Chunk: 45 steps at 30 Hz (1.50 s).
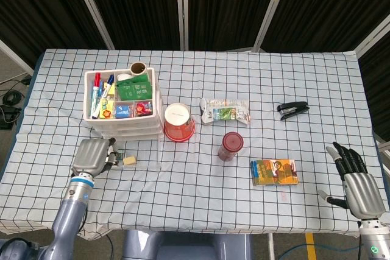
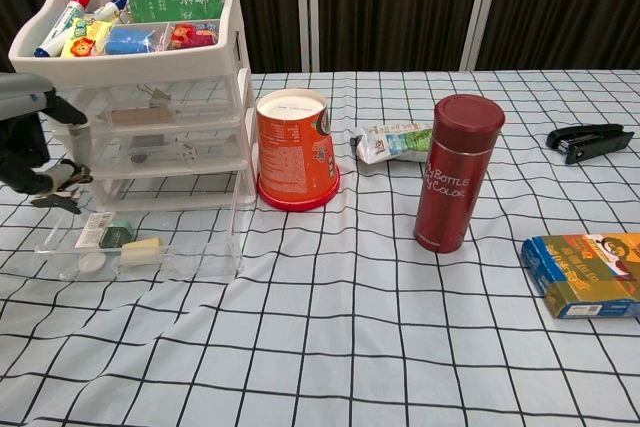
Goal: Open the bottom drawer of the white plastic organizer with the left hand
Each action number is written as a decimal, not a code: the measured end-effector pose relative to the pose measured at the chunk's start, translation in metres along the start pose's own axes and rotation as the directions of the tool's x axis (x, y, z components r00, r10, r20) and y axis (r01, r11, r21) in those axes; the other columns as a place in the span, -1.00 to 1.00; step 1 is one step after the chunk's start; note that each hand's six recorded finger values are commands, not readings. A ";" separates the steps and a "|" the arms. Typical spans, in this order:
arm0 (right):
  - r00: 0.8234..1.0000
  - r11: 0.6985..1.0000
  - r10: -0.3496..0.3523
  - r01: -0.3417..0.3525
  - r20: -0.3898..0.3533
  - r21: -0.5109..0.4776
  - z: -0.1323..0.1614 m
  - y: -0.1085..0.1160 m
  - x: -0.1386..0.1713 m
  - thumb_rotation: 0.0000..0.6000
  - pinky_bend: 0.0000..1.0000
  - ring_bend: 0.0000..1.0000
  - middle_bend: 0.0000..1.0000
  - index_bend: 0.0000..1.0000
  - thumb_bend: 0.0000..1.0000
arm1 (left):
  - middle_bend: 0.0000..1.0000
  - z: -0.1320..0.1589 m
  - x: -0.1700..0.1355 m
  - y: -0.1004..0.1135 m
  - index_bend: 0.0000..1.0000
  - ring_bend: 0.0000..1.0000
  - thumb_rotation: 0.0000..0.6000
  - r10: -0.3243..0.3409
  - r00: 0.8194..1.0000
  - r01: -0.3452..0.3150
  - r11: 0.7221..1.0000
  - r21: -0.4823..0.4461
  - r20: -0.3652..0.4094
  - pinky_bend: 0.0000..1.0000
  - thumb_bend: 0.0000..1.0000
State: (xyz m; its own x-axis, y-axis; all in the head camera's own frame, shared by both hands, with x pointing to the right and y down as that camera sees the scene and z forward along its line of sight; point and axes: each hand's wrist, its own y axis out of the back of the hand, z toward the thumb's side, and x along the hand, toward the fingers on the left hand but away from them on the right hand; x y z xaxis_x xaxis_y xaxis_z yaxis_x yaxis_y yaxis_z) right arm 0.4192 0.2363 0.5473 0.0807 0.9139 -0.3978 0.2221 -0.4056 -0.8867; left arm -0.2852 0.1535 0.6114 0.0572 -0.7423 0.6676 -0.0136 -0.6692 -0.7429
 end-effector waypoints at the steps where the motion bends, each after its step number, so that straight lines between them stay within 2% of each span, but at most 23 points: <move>1: 1.000 1.000 0.002 -0.002 0.000 0.003 0.000 -0.001 0.000 1.00 -1.00 -1.00 -1.00 -1.00 -0.94 | 1.00 -0.006 -0.001 -0.001 0.16 0.99 1.00 -0.003 1.000 0.003 1.000 -0.004 -0.006 0.81 0.14; 6: 1.000 1.000 0.008 -0.009 0.003 0.009 0.000 -0.004 -0.001 1.00 -1.00 -1.00 -1.00 -1.00 -0.94 | 1.00 -0.040 -0.001 -0.007 0.16 0.99 1.00 -0.019 0.999 0.018 0.999 -0.031 -0.048 0.81 0.14; 14: 1.000 1.000 0.010 -0.010 0.006 0.012 0.001 -0.005 -0.002 1.00 -1.00 -1.00 -1.00 -1.00 -0.94 | 1.00 -0.086 0.011 -0.024 0.16 0.99 1.00 -0.040 0.993 0.037 0.999 -0.025 -0.111 0.81 0.14; 18: 1.000 1.000 0.011 -0.011 0.009 0.013 0.000 -0.005 -0.002 1.00 -1.00 -1.00 -1.00 -1.00 -0.94 | 1.00 -0.097 0.019 -0.034 0.13 0.99 1.00 -0.050 0.991 0.049 0.999 -0.011 -0.124 0.81 0.14; 22: 1.000 1.000 0.008 -0.008 0.010 0.009 -0.001 -0.004 -0.002 1.00 -1.00 -1.00 -1.00 -1.00 -0.94 | 1.00 -0.103 0.029 -0.043 0.01 0.99 1.00 -0.049 0.989 0.050 0.999 0.004 -0.141 0.79 0.11; 28: 1.000 1.000 0.005 -0.005 0.009 0.010 -0.001 -0.004 -0.002 1.00 -1.00 -1.00 -1.00 -1.00 -0.94 | 1.00 -0.109 0.038 -0.050 -0.20 0.97 1.00 -0.042 0.984 0.042 0.999 -0.004 -0.171 0.76 -0.41; 31: 1.000 1.000 0.006 -0.006 0.008 0.011 0.000 -0.004 -0.002 1.00 -1.00 -1.00 -1.00 -1.00 -0.94 | 1.00 -0.111 0.038 -0.051 -0.28 0.91 1.00 -0.043 0.984 0.038 0.999 -0.030 -0.173 0.67 -0.52; 34: 1.000 1.000 0.006 -0.006 0.007 0.012 0.000 -0.005 -0.002 1.00 -1.00 -1.00 -1.00 -1.00 -0.94 | 1.00 -0.113 0.037 -0.049 -0.30 0.86 1.00 -0.035 0.985 0.025 0.998 -0.060 -0.168 0.58 -0.54; 37: 1.000 1.000 0.007 -0.007 0.007 0.016 0.000 -0.005 -0.002 1.00 -1.00 -1.00 -1.00 -1.00 -0.94 | 1.00 -0.114 0.033 -0.045 -0.30 0.81 1.00 -0.010 0.988 -0.003 0.997 -0.083 -0.154 0.47 -0.57; 41: 1.000 1.000 0.008 -0.009 0.006 0.021 0.001 -0.007 -0.002 1.00 -1.00 -1.00 -1.00 -1.00 -0.94 | 0.98 -0.115 0.020 -0.035 -0.30 0.73 1.00 0.060 0.991 -0.072 0.992 -0.102 -0.118 0.32 -0.62; 44: 1.000 0.999 0.010 -0.010 0.005 0.031 0.002 -0.009 -0.002 1.00 -1.00 -1.00 -1.00 -1.00 -0.94 | 0.73 -0.114 0.005 -0.025 -0.30 0.50 1.00 0.151 0.985 -0.160 0.980 -0.116 -0.083 0.08 -0.63; 45: 1.000 0.999 0.011 -0.011 0.005 0.033 0.002 -0.009 -0.002 1.00 -1.00 -1.00 -1.00 -1.00 -0.94 | 0.58 -0.114 -0.001 -0.022 -0.34 0.37 1.00 0.181 0.981 -0.188 0.974 -0.123 -0.070 -0.01 -0.64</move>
State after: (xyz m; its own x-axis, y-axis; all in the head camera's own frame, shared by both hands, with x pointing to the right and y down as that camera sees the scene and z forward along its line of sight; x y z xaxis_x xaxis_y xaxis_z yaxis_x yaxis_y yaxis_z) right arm 0.4150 0.2381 0.5560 0.0782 0.9095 -0.4083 0.1894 -0.4157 -0.8896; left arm -0.3987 0.1651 0.6329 -0.0166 -0.8515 0.5240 -0.1472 -0.5163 -0.8436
